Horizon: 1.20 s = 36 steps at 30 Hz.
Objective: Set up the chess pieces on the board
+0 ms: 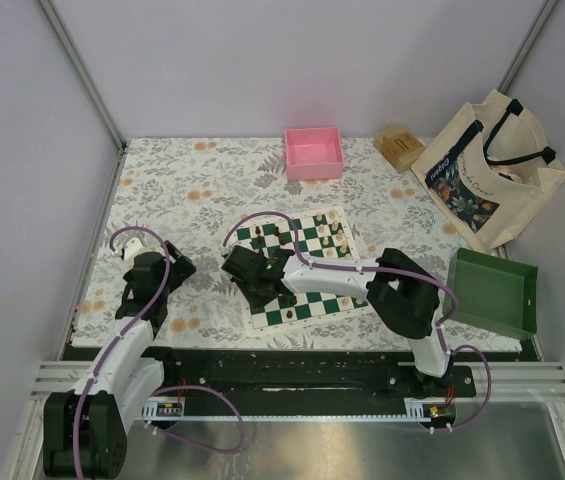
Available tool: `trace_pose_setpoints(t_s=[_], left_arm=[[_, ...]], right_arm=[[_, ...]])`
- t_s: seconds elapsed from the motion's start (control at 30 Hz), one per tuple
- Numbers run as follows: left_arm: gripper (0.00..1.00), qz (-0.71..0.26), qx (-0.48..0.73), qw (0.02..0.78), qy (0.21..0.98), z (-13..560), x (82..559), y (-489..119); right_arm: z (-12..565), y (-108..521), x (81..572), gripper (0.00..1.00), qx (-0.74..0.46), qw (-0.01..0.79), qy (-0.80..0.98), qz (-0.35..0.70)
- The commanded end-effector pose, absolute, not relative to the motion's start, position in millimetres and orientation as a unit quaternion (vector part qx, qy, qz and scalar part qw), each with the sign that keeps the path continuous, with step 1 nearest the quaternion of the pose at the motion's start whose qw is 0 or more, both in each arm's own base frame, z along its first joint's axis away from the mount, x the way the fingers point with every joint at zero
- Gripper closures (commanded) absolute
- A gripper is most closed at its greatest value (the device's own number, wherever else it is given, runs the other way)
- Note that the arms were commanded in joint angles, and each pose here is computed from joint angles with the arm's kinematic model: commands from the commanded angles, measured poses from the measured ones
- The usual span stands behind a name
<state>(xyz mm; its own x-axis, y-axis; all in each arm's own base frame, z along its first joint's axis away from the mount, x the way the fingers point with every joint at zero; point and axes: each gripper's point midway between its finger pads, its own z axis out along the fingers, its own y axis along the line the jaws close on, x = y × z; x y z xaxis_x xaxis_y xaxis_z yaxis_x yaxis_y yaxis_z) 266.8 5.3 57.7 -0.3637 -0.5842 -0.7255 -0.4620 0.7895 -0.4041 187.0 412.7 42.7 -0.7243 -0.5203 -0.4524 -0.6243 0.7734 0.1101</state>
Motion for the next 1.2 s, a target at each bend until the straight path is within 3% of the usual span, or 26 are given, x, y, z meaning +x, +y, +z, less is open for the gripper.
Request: trace_pose_setpoints(t_s=[0.0,0.13,0.63,0.87,1.17], left_arm=[[0.01,-0.077,-0.313,0.499,0.805,78,279,6],[0.01,-0.076,-0.313,0.498,0.805,77,279,6],[0.01,-0.076,-0.313,0.498,0.805,77,280,6],[0.01,-0.076,-0.313,0.497,0.805,77,280,6],[0.01,-0.078,-0.313,0.498,0.805,78,280,5]], right_arm=[[49,423,190,0.77,-0.307,0.216,0.917,0.131],[47,424,188,0.68,-0.314,0.209,0.916,0.133],[104,403,189,0.55,-0.301,0.269,0.901,0.159],[109,354,195,0.55,-0.271,0.314,0.901,0.125],[78,326,207,0.56,-0.218,0.264,0.929,0.141]])
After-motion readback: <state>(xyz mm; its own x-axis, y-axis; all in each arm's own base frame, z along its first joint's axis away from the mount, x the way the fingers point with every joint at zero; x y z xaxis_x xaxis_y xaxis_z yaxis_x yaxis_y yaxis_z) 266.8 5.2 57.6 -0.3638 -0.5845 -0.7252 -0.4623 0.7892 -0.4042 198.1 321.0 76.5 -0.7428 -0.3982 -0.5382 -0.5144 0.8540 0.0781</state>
